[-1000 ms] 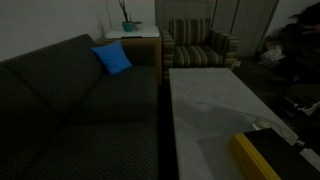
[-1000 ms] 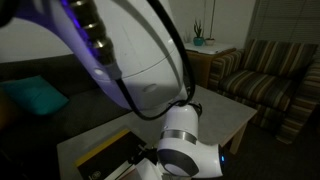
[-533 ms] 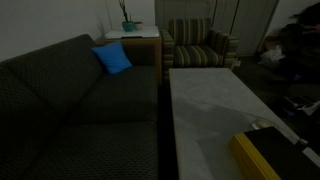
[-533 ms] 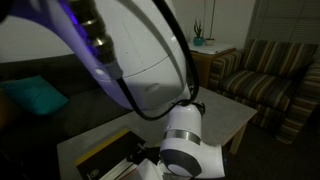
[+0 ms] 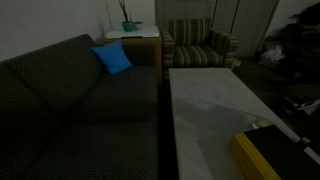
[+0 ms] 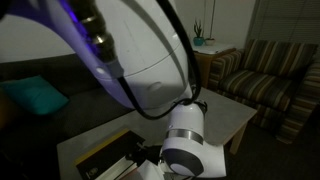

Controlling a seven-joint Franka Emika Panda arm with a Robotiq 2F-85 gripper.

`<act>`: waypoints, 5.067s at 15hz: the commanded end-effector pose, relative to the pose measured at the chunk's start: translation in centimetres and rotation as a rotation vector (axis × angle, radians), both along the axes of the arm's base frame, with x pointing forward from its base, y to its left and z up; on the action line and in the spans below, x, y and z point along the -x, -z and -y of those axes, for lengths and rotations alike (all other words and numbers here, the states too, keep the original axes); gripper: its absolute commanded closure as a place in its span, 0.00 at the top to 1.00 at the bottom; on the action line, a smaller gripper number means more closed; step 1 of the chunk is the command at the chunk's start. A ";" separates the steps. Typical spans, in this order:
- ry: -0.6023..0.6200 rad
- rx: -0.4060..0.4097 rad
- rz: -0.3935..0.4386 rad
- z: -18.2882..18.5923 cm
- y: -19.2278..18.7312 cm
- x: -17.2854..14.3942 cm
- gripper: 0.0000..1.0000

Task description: Place the lid of the silver container on the table, open the black book, then close the container

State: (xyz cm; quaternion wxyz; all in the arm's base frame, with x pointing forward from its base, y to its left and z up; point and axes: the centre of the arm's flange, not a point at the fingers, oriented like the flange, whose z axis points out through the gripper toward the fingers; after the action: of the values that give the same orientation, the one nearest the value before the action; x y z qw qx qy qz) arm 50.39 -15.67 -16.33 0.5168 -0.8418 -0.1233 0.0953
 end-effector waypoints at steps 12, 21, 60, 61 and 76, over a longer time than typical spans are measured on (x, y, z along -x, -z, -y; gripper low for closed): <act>-0.049 -0.114 0.122 1.1 2.4 -2.1 0.00; -0.058 -0.082 0.154 0.4 0.8 -2.7 0.00; 0.004 0.314 0.021 -3.8 -2.2 -7.1 0.00; 0.001 0.320 0.019 -3.7 -2.3 -7.3 0.00; -0.205 0.242 0.135 -2.7 -3.5 -8.4 0.00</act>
State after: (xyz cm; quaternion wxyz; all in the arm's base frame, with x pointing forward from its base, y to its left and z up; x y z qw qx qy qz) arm 58.53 -12.34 -13.31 0.3772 -0.8983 -0.1986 0.1063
